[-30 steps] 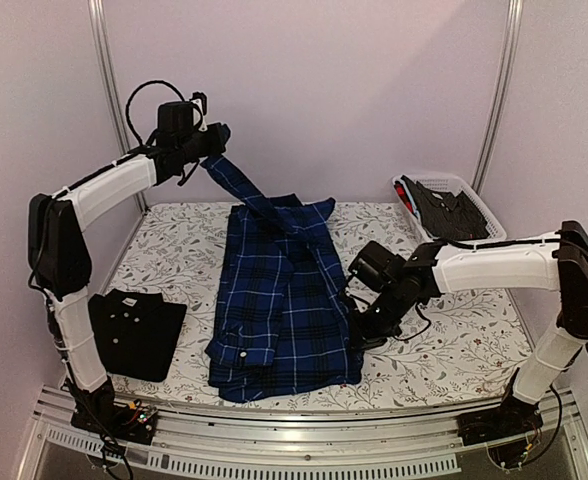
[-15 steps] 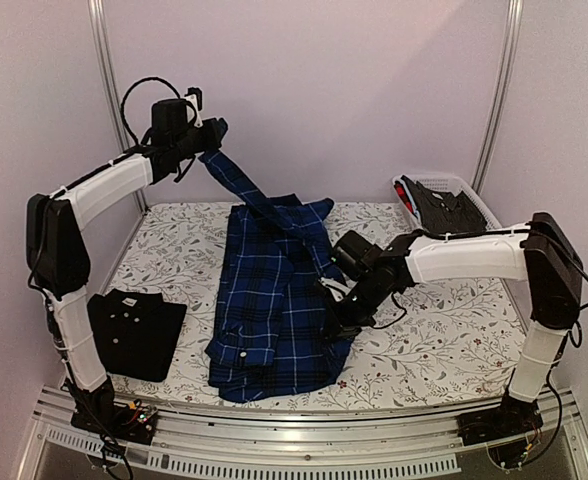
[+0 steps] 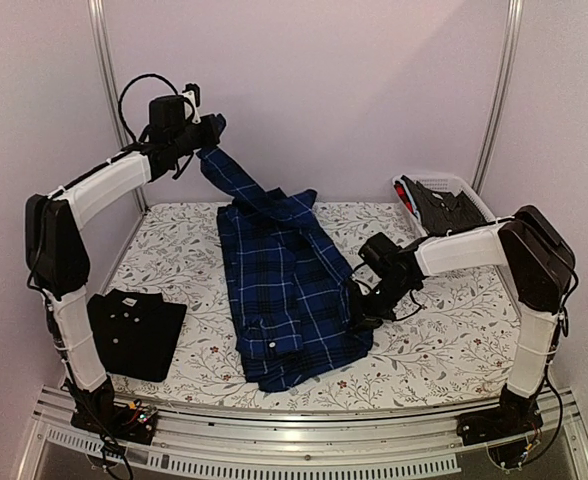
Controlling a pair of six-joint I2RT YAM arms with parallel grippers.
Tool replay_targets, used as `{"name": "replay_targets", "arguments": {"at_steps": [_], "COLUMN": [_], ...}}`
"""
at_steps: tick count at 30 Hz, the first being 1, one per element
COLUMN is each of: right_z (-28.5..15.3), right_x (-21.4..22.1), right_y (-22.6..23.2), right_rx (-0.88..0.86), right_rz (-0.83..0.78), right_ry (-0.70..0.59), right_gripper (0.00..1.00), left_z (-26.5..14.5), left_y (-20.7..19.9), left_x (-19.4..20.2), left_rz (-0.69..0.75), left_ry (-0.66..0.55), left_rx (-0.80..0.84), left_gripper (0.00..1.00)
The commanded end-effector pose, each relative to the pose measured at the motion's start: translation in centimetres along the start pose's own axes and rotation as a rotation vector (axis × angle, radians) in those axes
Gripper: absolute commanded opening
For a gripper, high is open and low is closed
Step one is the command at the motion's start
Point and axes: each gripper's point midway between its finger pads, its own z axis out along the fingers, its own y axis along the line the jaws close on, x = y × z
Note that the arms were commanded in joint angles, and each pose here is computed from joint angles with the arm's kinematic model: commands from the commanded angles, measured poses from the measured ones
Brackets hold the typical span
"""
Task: Fold and stack the long sleeve shirts
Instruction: Fold the 1/3-folded shirt at the center of the board.
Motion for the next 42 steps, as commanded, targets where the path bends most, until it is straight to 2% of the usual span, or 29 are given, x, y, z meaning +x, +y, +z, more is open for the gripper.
{"name": "replay_targets", "arguments": {"at_steps": [1,13,20,28,33,39,42], "right_z": [-2.3,-7.1,-4.4,-1.1,-1.5,-4.6,-6.3], "right_x": [-1.3,-1.3,-0.2,0.8,0.2,-1.4,-1.9], "right_y": [-2.8,4.3,6.9,6.9,7.2,7.2,5.3], "right_rx": [0.135,0.12,0.052,0.013,0.015,0.077,0.131], "right_rz": [-0.006,-0.111,-0.147,-0.146,-0.162,-0.185,-0.161], "right_ry": [-0.067,-0.156,-0.108,-0.049,-0.076,-0.205,-0.271], "right_gripper": [0.0,0.0,0.0,0.01,0.13,0.48,0.51], "left_z": [-0.9,-0.4,-1.0,-2.3,-3.0,-4.4,-4.7], "left_y": [0.6,3.6,5.3,8.7,8.5,6.5,6.1], "left_x": [-3.9,-5.0,-3.7,-0.3,-0.4,-1.2,-0.6], "left_rz": [0.02,0.073,0.071,0.014,-0.012,-0.015,-0.014], "left_ry": [-0.071,-0.093,-0.073,-0.017,-0.042,-0.064,-0.05], "left_rx": [-0.02,-0.085,-0.138,-0.26,-0.24,-0.144,-0.125], "left_gripper": [0.0,0.0,0.0,0.0,0.0,0.0,0.0]}}
